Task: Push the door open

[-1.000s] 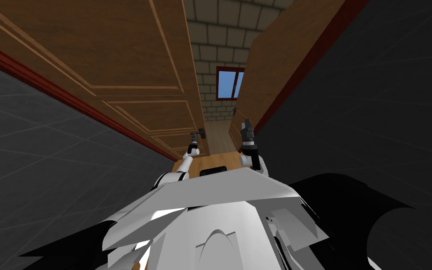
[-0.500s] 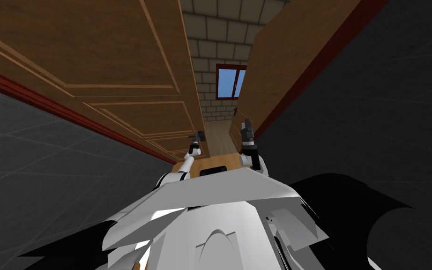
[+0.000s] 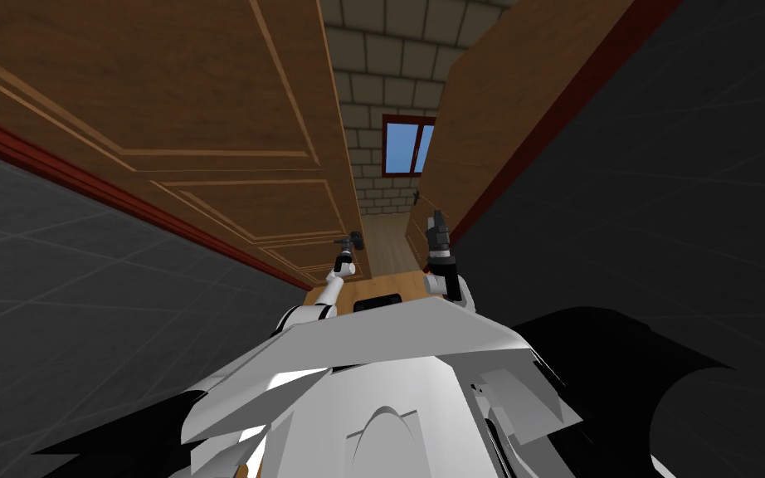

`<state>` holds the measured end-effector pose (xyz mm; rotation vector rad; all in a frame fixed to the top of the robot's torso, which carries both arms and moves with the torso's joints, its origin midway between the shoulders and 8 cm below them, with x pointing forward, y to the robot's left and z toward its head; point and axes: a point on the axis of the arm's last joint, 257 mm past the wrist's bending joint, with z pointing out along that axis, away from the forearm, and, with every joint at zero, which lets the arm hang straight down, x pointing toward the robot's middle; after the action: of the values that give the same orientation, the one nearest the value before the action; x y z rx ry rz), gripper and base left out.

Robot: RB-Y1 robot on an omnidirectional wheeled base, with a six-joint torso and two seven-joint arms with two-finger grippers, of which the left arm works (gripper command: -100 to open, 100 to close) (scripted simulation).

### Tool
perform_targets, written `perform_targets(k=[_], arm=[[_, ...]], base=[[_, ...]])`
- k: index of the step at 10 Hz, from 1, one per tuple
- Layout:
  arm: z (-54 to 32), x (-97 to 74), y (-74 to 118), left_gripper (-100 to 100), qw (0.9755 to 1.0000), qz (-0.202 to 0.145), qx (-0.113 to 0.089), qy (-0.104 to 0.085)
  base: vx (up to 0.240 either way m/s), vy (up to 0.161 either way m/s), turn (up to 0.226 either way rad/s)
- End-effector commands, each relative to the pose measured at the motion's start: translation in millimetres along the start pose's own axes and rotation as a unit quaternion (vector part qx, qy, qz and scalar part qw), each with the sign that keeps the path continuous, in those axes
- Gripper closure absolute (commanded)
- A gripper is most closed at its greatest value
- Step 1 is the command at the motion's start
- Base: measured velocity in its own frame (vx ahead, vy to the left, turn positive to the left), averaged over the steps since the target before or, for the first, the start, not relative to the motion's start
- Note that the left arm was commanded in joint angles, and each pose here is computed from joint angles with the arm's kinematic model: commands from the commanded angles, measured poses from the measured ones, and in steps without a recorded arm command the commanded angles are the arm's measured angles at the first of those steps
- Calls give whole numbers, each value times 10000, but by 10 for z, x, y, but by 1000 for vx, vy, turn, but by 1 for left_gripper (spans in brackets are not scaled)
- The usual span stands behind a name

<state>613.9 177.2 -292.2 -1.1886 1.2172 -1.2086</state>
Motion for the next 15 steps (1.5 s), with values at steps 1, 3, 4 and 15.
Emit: perform_targets(k=[1,3,4,15], arm=[[10,-149,-1,100,9999,44,2,-102],[15,-253,-2,100,9998,69,3,-177],[18,-329,-3,100,9997,86,4,-233],[-7,-1151,-18,100,9955,131,-1,-934]], base=[[99,-42,19],[150,-55,38],[184,-91,42],[165,-85,60]])
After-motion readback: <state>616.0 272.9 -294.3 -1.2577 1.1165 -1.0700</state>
